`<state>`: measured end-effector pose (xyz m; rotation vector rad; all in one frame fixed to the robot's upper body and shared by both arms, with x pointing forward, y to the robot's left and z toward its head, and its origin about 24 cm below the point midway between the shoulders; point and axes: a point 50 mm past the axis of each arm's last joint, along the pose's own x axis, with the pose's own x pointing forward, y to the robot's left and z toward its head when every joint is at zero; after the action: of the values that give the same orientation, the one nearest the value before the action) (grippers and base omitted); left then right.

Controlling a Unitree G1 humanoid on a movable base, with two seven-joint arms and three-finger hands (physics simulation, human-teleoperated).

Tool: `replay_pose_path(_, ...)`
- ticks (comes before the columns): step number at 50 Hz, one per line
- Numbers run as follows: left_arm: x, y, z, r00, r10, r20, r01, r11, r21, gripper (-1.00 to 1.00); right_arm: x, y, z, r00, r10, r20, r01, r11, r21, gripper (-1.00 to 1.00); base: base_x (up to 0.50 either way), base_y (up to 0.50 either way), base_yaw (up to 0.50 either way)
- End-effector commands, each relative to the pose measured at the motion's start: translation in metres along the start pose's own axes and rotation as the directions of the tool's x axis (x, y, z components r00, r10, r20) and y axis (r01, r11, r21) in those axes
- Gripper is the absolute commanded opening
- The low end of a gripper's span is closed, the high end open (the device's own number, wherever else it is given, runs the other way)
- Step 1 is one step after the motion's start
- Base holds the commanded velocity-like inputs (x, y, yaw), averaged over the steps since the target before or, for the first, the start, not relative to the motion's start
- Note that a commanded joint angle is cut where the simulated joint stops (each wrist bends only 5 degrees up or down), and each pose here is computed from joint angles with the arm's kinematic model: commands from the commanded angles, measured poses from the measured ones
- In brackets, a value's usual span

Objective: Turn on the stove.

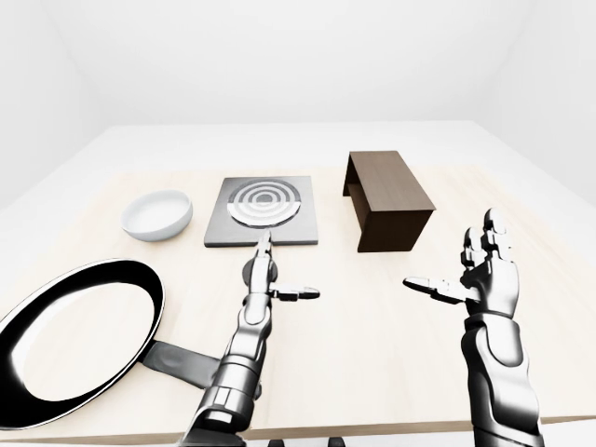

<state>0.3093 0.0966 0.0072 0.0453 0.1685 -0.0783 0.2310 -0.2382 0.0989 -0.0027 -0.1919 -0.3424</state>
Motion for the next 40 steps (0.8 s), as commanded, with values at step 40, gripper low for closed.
replay_pose_path(40,0.011,0.068,0.026,0.854,0.517,0.048,-0.516,0.856,-0.043,1.0,0.001,0.002,-0.001,1.0,0.007,-0.004,-0.007,1.0,-0.002,1.0,0.0,0.0,0.0)
